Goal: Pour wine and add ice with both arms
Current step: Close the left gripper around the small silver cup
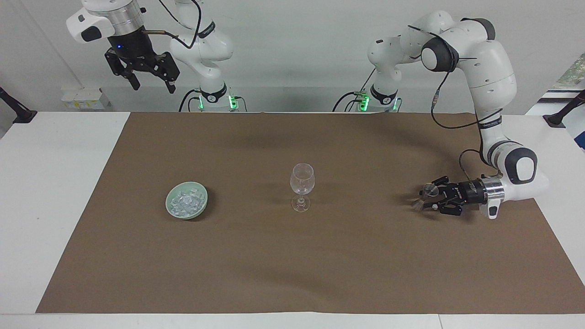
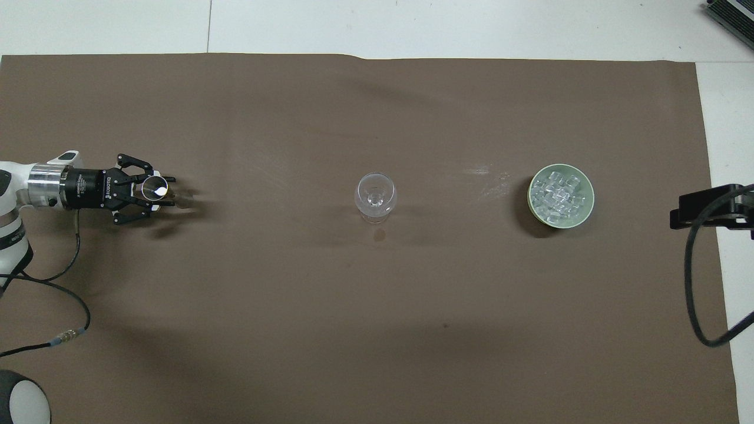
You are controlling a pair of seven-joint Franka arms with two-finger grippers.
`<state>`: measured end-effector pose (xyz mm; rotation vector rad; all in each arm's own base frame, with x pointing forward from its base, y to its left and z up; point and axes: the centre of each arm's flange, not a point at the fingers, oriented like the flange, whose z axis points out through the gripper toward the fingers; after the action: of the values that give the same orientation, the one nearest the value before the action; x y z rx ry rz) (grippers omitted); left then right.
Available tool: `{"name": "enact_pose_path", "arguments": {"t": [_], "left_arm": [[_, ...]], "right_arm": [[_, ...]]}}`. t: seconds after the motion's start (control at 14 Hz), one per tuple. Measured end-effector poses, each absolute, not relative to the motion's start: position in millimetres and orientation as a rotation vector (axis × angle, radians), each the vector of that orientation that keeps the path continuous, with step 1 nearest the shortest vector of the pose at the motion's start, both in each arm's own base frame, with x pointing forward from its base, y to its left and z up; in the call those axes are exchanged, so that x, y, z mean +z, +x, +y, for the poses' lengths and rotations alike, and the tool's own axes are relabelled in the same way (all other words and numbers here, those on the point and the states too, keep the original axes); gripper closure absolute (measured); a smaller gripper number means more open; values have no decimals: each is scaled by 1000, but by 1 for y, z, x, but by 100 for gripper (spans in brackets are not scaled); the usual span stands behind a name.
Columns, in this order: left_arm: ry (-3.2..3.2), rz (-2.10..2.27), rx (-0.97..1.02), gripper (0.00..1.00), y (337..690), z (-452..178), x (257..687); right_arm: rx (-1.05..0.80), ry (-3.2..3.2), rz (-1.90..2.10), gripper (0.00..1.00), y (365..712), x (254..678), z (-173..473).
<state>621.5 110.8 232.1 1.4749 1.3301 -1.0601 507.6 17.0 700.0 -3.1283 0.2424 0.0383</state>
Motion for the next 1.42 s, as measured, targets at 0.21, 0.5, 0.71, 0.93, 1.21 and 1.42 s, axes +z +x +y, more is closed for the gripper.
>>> {"name": "enact_pose_path", "arguments": {"t": [0.21, 0.5, 0.71, 0.93, 1.21, 1.42], "left_arm": [[1474, 1330, -1060, 58, 622, 111, 232], [1474, 1330, -1059, 66, 621, 111, 232], [1474, 1330, -1059, 70, 622, 111, 232], [1475, 1327, -1056, 76, 621, 111, 231], [1488, 1300, -1035, 76, 621, 113, 231], [1464, 1253, -1027, 76, 615, 121, 227]], "right_arm": [[38, -3128, 242, 0, 508, 700, 17], [38, -3128, 242, 0, 508, 700, 17], [38, -3128, 242, 0, 508, 700, 17], [38, -3128, 242, 0, 508, 700, 17], [38, -3128, 242, 0, 508, 700, 17], [38, -3128, 242, 0, 508, 700, 17]]}}
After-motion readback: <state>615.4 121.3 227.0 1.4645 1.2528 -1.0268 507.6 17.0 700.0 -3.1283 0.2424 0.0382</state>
